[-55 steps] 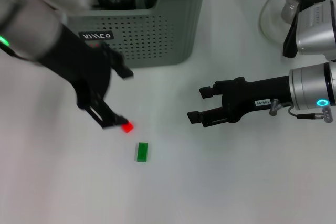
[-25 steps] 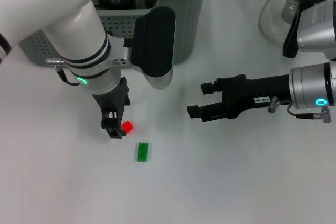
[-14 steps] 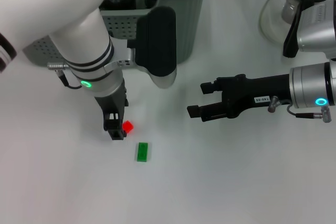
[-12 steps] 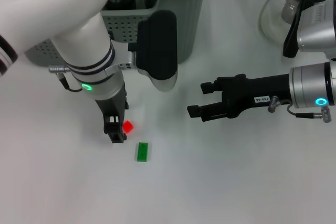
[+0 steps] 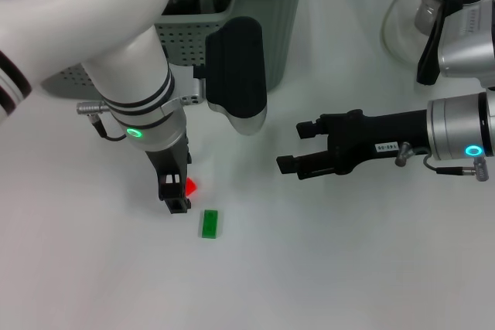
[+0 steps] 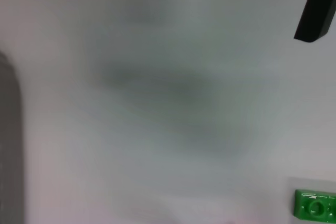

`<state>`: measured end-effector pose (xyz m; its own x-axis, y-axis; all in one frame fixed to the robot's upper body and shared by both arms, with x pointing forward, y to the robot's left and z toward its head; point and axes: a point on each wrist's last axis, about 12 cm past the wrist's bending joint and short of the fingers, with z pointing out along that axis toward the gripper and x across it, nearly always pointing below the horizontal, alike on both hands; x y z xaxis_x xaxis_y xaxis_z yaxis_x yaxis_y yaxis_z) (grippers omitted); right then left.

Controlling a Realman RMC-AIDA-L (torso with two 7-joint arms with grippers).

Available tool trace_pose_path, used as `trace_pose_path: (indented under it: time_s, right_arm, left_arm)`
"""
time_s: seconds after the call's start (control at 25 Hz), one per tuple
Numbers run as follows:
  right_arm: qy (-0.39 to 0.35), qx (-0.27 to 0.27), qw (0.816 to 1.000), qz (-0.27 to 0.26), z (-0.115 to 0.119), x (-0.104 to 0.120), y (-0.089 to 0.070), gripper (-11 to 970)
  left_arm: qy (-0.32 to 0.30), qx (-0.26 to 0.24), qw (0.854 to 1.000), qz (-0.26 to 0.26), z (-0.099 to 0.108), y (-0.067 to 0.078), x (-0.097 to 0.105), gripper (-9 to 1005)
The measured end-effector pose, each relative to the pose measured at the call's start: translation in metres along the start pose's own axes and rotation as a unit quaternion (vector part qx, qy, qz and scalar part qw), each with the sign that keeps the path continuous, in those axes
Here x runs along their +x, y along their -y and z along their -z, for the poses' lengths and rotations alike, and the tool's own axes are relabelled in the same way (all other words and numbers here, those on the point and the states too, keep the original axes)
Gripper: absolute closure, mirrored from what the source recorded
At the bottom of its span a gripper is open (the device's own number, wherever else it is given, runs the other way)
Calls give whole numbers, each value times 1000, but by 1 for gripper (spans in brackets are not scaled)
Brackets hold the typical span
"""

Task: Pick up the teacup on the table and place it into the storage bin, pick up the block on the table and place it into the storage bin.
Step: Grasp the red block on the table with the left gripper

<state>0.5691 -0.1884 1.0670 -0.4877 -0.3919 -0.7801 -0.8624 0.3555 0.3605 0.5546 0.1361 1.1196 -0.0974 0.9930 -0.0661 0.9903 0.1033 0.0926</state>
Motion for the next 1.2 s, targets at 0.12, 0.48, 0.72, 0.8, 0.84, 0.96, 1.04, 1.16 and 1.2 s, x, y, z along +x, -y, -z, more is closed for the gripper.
trace_pose_path:
  time_s: [0.12,0.48,0.72,0.8,0.84,0.96,1.04,1.16,1.2]
  right_arm:
    - [0,0,1000,-1,0,1,0,47]
    - [0,1,1000,-2,0,1,0,46]
    - [0,4,1000,-3,0,1,1,46]
    - [0,4,1000,-3,0,1,1,47]
    - [0,4,1000,-3,0,1,1,47]
    - [0,4,1000,-3,0,1,1,47]
    - [0,4,1000,-3,0,1,1,46]
    - [1,4,1000,-3,0,0,1,46]
    - [1,4,1000,-2,0,0,1,46]
  left_arm:
    - [-4,0,1000,-5,-2,2,-1,290]
    - [-6,-2,1000,-8,-4,2,-4,371]
    - [-5,-5,1000,-9,-7,1,-4,557]
    - [-5,-5,1000,-10,-7,1,-4,607]
    - [-5,-5,1000,-10,-7,1,-4,608]
    - [-6,-5,1000,-11,-7,1,-4,610]
    - [-6,-4,1000,-11,-7,1,-4,612]
    - [-7,-5,1000,-11,-6,1,-5,635]
    - [-7,-5,1000,-10,-5,0,-5,656]
